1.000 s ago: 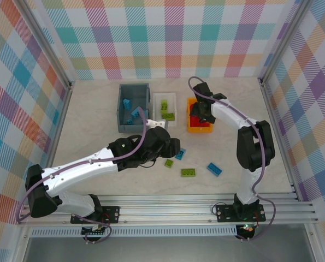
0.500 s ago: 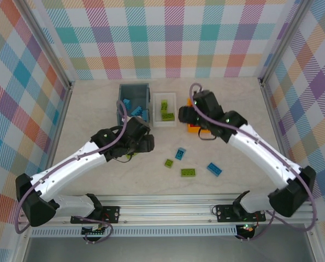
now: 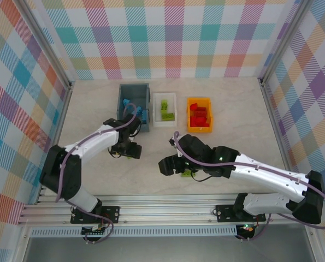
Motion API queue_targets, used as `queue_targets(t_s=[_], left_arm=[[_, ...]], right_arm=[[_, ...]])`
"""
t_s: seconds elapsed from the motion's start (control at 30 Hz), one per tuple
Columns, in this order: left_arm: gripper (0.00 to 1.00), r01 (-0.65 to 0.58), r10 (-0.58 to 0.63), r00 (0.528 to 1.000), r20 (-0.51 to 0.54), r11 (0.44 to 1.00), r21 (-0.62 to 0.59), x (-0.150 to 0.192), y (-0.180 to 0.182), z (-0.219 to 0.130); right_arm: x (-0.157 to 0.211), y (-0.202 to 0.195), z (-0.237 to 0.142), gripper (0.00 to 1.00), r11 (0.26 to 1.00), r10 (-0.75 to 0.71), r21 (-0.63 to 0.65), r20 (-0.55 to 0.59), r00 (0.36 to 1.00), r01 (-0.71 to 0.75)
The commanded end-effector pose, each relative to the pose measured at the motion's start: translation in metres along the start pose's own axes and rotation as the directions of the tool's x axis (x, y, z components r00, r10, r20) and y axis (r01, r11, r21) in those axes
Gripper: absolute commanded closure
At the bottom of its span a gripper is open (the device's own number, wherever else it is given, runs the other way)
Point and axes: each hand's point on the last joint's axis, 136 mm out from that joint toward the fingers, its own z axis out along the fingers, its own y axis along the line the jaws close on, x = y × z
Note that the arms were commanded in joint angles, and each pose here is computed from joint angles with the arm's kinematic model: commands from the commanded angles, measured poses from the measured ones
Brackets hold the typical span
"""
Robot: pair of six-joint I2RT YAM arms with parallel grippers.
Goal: Sort the legos into containers by color
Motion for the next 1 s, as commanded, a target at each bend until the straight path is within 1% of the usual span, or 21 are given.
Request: queue_targets(t_s=[0.0,0.1,0.17,0.27,0.43,0.5,0.57,0.63,0.7,0.83,0.9,0.97], left_arm=[[0.21,-0.125,0.126,0.991,-0.035,0.992,0.035,-0.013,-0.009,0.011],[0.21,-0.163,0.166,0.984,-0.064,0.985,0.049,-0.02,-0.01,0.02],[0.21,-0.18,0.182,0.981,-0.064,0.983,0.049,-0.027,-0.009,0.024],[0.21,-0.2,0.201,0.976,-0.08,0.979,0.028,-0.035,-0.005,0.03],[0.24,-0.222,0.223,0.968,-0.115,0.975,0.017,-0.035,-0.003,0.043],[0.26,-0.216,0.216,0.968,-0.129,0.976,0.016,-0.032,-0.003,0.049],[0.31,-0.202,0.203,0.97,-0.136,0.979,0.022,-0.03,-0.003,0.053],[0.42,-0.176,0.182,0.973,-0.141,0.983,0.05,-0.027,-0.008,0.054],[0.49,-0.151,0.159,0.977,-0.141,0.986,0.069,-0.025,-0.011,0.053],[0.52,-0.095,0.107,0.983,-0.151,0.992,0.084,-0.018,-0.015,0.051],[0.52,-0.085,0.096,0.982,-0.164,0.994,0.069,-0.012,-0.014,0.051],[0.5,-0.075,0.083,0.982,-0.169,0.996,0.054,-0.008,-0.014,0.052]], right_arm=[[-0.006,0.006,-0.007,0.22,0.999,0.039,-0.026,0.031,0.999,-0.038],[-0.009,0.005,-0.011,0.22,0.999,0.043,-0.015,0.044,0.998,-0.042],[-0.011,0.005,-0.012,0.22,0.999,0.044,-0.011,0.049,0.998,-0.043],[-0.011,0.004,-0.012,0.22,0.999,0.052,-0.005,0.05,0.997,-0.052],[-0.009,0.003,-0.011,0.22,0.998,0.062,-0.004,0.05,0.997,-0.062],[-0.008,0.001,-0.012,0.22,0.998,0.064,0.0,0.051,0.997,-0.064],[-0.008,0.001,-0.013,0.22,0.998,0.062,0.003,0.051,0.997,-0.063],[-0.008,0.0,-0.012,0.22,0.998,0.062,0.009,0.052,0.997,-0.063],[-0.008,-0.002,-0.012,0.23,0.998,0.062,0.014,0.053,0.997,-0.063],[-0.008,-0.001,-0.012,0.23,0.998,0.062,0.014,0.056,0.996,-0.063],[-0.009,-0.002,-0.013,0.23,0.998,0.064,0.014,0.06,0.996,-0.065],[-0.008,-0.002,-0.013,0.23,0.998,0.062,0.014,0.059,0.996,-0.063]])
